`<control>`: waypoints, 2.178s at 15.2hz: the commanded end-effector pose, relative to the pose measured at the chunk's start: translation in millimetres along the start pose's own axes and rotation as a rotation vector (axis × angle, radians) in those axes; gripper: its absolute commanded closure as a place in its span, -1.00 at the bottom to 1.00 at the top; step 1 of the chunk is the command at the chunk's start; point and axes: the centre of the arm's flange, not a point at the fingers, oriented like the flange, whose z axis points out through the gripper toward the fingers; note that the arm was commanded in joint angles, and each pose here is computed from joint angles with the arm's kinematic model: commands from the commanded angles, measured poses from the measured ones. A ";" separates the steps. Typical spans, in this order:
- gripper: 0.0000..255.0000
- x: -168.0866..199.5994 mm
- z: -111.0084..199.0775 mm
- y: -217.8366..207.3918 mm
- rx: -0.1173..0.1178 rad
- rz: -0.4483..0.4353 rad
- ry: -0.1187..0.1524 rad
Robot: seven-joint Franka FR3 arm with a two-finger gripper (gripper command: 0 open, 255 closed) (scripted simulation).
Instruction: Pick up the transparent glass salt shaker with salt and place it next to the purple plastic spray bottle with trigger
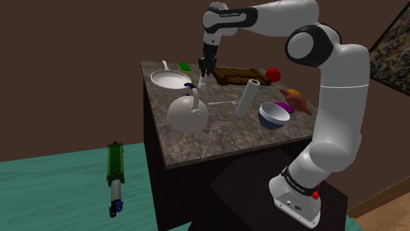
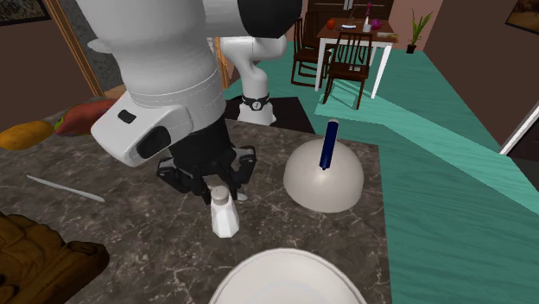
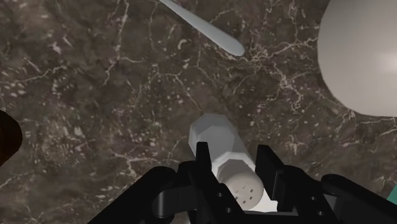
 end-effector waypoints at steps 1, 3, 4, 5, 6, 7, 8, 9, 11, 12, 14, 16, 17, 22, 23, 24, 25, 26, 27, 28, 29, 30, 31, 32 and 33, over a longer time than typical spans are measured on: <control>1.00 -2.0 -10.9 -1.1 0.000 0.000 0.000; 1.00 -3.3 -21.4 -1.9 0.000 0.000 0.000; 1.00 -3.9 -26.6 -2.3 0.000 0.000 0.000; 1.00 -4.6 -31.8 -2.8 0.000 0.000 0.000; 1.00 -5.2 -37.0 -3.2 0.000 0.000 0.000; 1.00 -5.9 -42.3 -3.6 0.000 0.000 0.000; 1.00 -6.5 -47.5 -4.0 0.000 0.000 0.000; 1.00 -7.2 -52.7 -4.4 0.000 0.000 0.000; 1.00 -8.4 -63.2 -5.2 0.000 0.000 0.000; 1.00 -9.1 -68.4 -5.6 0.000 0.000 0.000; 1.00 -10.4 -78.8 -6.4 0.000 0.000 0.000; 1.00 -11.7 -89.3 -7.2 0.000 0.000 0.000; 1.00 -12.3 -94.5 -7.7 0.000 0.000 0.000; 1.00 -15.5 -120.6 -9.7 0.000 0.000 0.000; 1.00 -16.2 -125.9 -10.1 0.000 0.000 0.000; 1.00 -16.8 -131.1 -10.5 0.000 0.000 0.000; 1.00 -17.0 -131.9 -10.6 0.000 0.000 0.000; 1.00 -28.5 -131.0 -4.4 0.000 0.000 0.000; 1.00 -40.2 -130.1 1.8 0.000 0.000 0.000; 1.00 -51.8 -129.2 8.0 0.000 0.000 0.000; 1.00 -63.4 -128.3 14.1 0.000 0.000 0.000; 1.00 -75.1 -127.4 20.3 0.000 0.000 0.000; 1.00 -86.7 -126.5 26.5 0.000 0.000 0.000; 1.00 -98.3 -125.6 32.7 0.000 0.000 0.000; 1.00 -109.9 -124.7 38.9 0.000 0.000 0.000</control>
